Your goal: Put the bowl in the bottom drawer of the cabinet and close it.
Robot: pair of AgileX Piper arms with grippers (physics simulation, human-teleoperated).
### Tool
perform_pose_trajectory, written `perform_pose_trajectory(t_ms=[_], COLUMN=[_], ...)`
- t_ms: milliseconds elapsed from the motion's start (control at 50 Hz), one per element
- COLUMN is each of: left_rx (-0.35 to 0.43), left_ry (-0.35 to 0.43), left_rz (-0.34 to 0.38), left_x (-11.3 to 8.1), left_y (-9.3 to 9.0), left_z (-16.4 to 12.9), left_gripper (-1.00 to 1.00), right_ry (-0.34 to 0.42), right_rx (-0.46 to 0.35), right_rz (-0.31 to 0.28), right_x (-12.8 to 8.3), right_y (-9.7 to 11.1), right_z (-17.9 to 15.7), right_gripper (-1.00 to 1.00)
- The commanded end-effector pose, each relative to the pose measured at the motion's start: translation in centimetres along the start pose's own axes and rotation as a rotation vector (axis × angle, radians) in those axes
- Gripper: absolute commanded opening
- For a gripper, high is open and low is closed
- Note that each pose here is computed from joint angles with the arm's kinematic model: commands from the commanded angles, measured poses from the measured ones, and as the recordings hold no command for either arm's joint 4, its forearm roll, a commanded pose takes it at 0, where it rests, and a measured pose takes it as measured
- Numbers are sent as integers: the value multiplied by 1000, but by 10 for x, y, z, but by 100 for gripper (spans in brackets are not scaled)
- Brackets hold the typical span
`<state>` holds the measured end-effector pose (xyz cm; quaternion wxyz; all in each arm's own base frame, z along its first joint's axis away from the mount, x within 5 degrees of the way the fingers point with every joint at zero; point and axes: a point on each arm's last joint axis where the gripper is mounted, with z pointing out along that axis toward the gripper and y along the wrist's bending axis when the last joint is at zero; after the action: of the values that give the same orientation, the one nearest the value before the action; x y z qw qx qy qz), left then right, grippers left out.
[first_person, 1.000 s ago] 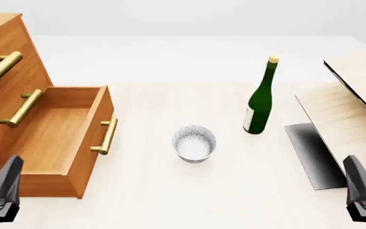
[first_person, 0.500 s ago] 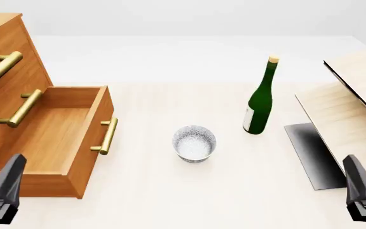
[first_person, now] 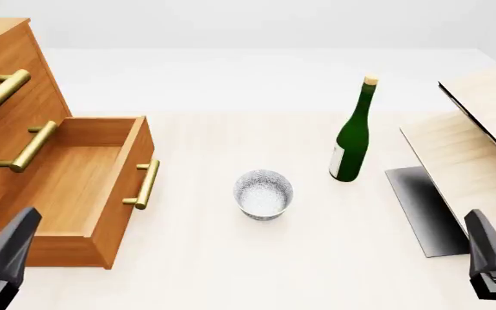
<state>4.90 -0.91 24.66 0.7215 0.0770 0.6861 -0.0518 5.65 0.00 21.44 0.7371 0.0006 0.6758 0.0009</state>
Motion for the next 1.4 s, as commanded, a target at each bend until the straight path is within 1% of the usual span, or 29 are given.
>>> perform_pose_trajectory(t_ms=[20, 220, 300, 380, 540, 600, 940, 1040, 1400], left_rx=[44, 59, 69, 66, 60, 48, 13, 13, 0], left_ry=[37, 60, 86, 94, 131, 153, 222, 226, 299], left_rz=[-25, -14, -19, -11, -27, -41, -75, -72, -83], left_x=[-10, -20, -24, -27, -31, -31, -30, -32, -27], left_y=[-2, -3, -3, -3, -3, -3, 0, 0, 1], left_z=[6, 10, 15, 18, 29, 36, 56, 58, 82], left_gripper=[100, 100, 100, 100, 100, 100, 100, 100, 100], right_ry=[0, 0, 0, 0, 0, 0, 0, 0, 0], right_rx=[0, 0, 0, 0, 0, 0, 0, 0, 0], right_rz=[0, 0, 0, 0, 0, 0, 0, 0, 0], right_x=[0, 0, 0, 0, 0, 0, 0, 0, 0], right_y=[0, 0, 0, 0, 0, 0, 0, 0, 0], right_z=[0, 0, 0, 0, 0, 0, 0, 0, 0], right_gripper=[100, 100, 100, 100, 100, 100, 100, 100, 100])
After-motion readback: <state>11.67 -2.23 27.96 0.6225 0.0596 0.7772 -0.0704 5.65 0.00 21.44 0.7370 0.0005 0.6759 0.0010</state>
